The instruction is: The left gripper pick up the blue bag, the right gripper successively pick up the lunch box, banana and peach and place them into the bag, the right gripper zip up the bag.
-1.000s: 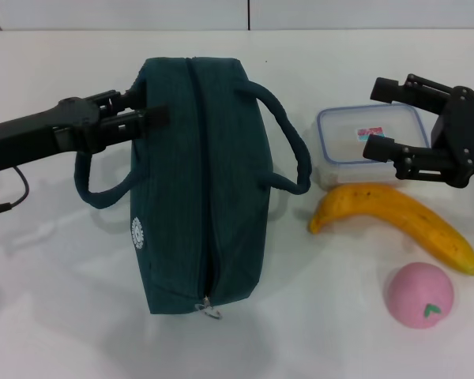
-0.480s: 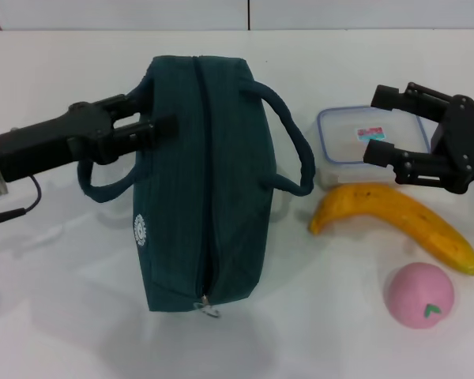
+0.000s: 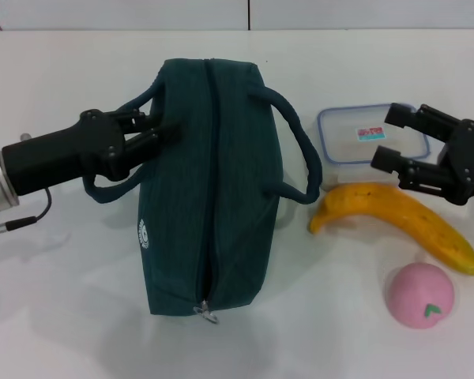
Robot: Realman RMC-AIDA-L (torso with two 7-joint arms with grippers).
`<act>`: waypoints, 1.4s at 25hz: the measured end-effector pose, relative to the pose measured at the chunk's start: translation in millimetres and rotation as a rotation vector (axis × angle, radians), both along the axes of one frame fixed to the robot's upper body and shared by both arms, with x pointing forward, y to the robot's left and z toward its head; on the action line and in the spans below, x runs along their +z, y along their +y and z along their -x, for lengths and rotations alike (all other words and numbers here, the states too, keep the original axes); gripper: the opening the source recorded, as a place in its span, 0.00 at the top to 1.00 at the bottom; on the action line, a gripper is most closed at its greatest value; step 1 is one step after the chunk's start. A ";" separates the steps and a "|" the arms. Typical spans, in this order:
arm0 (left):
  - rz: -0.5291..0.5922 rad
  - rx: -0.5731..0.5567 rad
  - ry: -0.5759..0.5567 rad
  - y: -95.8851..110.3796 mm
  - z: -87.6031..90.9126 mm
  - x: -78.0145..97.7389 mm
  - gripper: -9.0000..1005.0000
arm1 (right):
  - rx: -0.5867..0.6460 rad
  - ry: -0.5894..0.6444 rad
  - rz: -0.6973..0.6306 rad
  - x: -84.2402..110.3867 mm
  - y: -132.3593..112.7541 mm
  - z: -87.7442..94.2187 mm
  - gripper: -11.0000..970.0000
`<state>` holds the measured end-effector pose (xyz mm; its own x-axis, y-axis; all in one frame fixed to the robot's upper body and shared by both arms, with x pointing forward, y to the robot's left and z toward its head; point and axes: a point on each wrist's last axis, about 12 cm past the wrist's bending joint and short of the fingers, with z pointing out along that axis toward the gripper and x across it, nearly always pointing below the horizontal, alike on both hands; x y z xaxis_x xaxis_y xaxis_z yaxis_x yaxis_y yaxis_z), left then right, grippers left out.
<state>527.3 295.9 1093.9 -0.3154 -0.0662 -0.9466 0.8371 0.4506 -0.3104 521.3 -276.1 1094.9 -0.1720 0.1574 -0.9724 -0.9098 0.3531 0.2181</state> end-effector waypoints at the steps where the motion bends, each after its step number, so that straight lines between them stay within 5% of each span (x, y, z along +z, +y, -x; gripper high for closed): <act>1: 0.003 -0.002 0.001 -1.1 -0.4 -0.2 0.55 | -0.022 0.012 -0.011 -2.6 -1.1 0.8 0.12; 6: 0.004 -0.005 0.000 -4.4 -4.1 -0.2 0.74 | -0.145 0.070 -0.079 -15.9 -5.3 4.2 0.12; 13: -0.001 -0.021 -0.014 -8.7 -7.7 1.8 0.96 | -0.505 0.278 -0.350 -46.2 -12.2 9.7 0.12; 22: 0.004 -0.033 -0.023 -12.2 -12.2 5.3 0.96 | -0.687 0.526 -0.611 -64.5 -17.2 16.6 0.12; 35: 0.016 -0.039 -0.028 -14.4 -12.6 5.6 0.96 | -0.707 0.828 -0.633 -81.0 4.3 -4.4 0.12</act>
<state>539.9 281.5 1099.6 -0.2917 -0.0693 -0.9540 0.8621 0.4130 -0.2936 525.7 -271.8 1013.9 -0.3808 0.8623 -0.3337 -0.0742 0.3313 0.9406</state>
